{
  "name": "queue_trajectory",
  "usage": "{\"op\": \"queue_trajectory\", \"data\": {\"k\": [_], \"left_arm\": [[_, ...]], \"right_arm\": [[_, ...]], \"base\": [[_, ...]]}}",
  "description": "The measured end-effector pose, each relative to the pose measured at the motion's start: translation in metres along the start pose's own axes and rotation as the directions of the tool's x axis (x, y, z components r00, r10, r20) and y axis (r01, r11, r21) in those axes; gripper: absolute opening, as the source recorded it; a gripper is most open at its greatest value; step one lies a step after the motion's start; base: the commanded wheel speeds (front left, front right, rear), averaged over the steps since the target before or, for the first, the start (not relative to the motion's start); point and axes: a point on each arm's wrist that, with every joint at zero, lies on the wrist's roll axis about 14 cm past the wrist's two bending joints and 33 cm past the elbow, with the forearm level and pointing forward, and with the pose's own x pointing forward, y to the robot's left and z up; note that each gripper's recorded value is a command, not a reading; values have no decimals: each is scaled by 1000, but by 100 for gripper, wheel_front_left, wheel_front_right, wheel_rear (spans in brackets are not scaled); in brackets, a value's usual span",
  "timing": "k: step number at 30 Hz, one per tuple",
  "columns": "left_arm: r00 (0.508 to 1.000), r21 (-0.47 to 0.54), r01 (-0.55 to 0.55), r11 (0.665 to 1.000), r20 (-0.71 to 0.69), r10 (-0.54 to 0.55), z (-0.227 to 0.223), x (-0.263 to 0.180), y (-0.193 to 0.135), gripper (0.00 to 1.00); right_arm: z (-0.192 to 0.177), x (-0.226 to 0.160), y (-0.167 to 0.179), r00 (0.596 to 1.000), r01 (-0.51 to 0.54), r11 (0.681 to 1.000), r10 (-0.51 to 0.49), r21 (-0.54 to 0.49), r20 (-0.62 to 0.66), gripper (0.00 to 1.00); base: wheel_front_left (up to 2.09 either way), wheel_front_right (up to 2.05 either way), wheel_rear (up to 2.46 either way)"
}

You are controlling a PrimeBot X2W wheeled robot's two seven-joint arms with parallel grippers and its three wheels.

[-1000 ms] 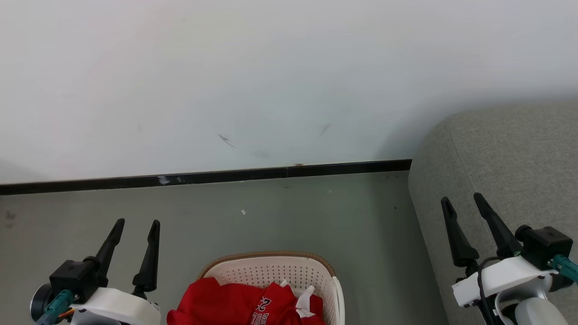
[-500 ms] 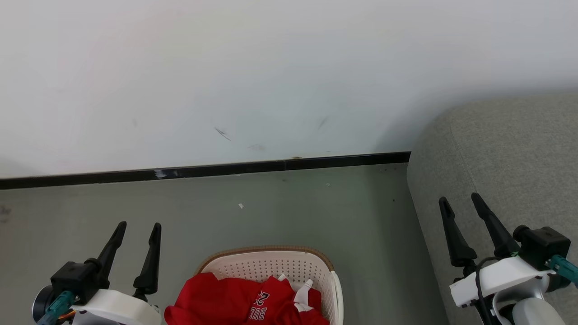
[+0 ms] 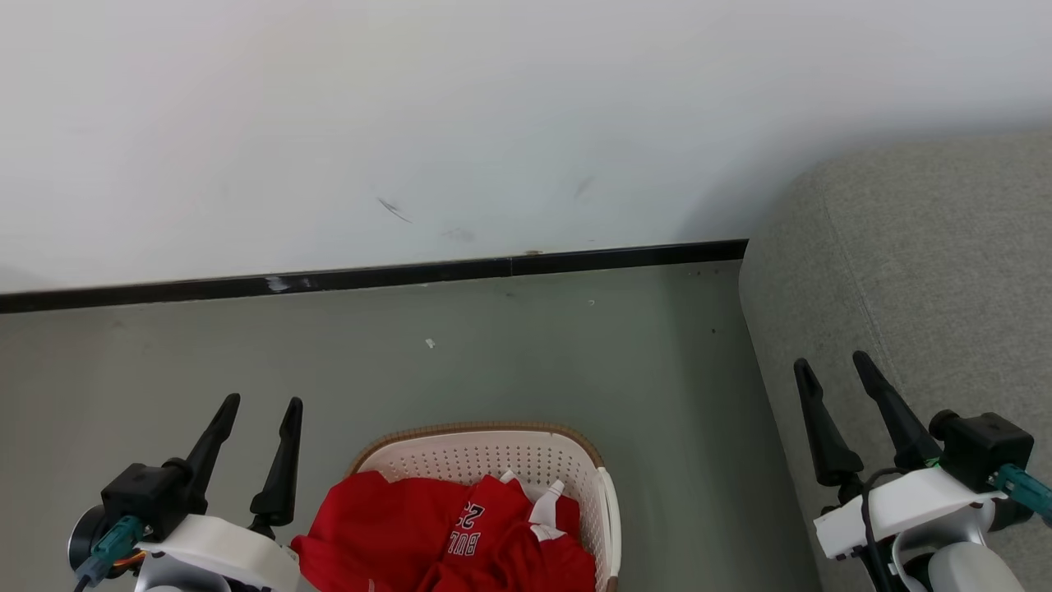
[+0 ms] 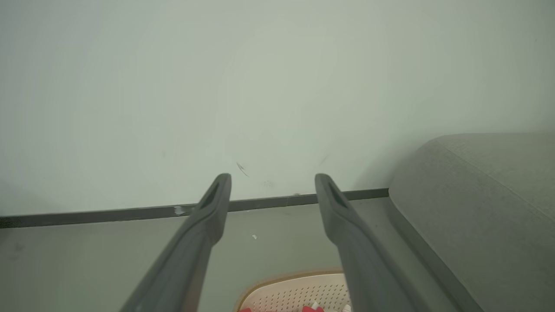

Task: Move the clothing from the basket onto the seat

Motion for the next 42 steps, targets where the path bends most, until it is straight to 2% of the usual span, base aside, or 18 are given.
{"op": "queue_trajectory", "data": {"k": [21,42], "left_arm": [[983,-70,86,994,-155,-96,-60,34,-27,100],[899,-122,146,982,-398,-183,-155,61,-43,100]], "right_arm": [[-14,32,-8,1000,15,1000,-15,3,-11,100],[-43,65,-21,999,33,999,-33,-4,-40,100]], "base": [[0,0,0],[0,0,0]]}}
